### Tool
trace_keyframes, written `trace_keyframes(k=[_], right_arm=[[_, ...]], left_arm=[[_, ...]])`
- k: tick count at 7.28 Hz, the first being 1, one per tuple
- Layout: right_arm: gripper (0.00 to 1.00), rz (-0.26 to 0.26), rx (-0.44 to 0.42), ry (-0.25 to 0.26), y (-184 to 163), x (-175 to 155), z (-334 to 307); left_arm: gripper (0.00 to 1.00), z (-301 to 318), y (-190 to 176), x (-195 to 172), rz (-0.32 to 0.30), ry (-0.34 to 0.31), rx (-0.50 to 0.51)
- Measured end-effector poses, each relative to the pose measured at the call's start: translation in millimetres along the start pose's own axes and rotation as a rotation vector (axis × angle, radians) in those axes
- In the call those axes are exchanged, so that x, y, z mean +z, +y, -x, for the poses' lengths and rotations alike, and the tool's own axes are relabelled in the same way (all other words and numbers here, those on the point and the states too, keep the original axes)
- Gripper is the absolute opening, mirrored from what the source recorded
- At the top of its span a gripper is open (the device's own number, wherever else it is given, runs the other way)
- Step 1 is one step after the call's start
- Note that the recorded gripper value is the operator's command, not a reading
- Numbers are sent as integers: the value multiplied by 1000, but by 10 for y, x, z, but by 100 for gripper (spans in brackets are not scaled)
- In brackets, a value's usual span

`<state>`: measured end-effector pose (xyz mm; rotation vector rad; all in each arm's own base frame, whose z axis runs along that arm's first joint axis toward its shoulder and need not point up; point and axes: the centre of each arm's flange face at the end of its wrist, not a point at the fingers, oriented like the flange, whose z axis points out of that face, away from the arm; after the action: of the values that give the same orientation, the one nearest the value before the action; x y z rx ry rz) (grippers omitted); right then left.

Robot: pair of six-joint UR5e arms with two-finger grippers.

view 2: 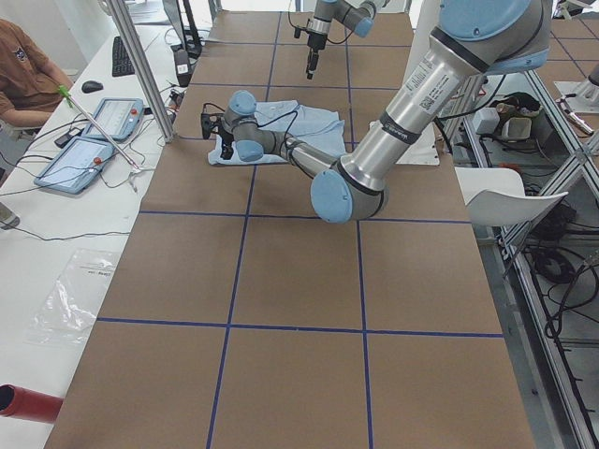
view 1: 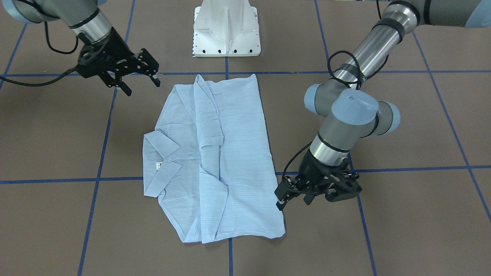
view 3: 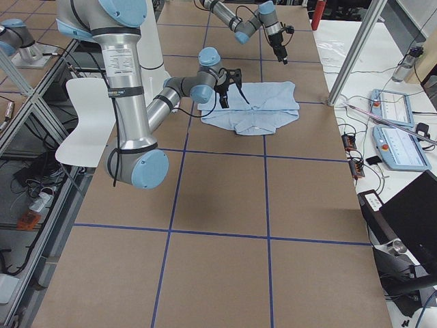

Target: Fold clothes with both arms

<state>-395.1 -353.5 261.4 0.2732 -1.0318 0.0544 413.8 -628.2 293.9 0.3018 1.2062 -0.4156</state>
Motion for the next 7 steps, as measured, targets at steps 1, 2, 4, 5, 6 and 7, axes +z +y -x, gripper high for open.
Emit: trace_keyframes(k=[1,2,4,5,6,7], right_arm=[[100,-6,-46,70,230,243,436],[100,-17,-124,140,488,511,820],[100,-12,-304,246,805,946,1099],[100,-1,-353,274,846,1123,1160],[100,9,-377,296,869,1271,1211],[100,21,-392,309,925,1363,1220]], left_arm=[[100,140,105,-237,16,16,14],[100,187,168,-367,24,21,21],[100,227,199,-431,29,19,22],[100,227,200,-430,29,18,22],[100,213,202,-428,29,19,22],[100,198,206,-426,29,21,22]])
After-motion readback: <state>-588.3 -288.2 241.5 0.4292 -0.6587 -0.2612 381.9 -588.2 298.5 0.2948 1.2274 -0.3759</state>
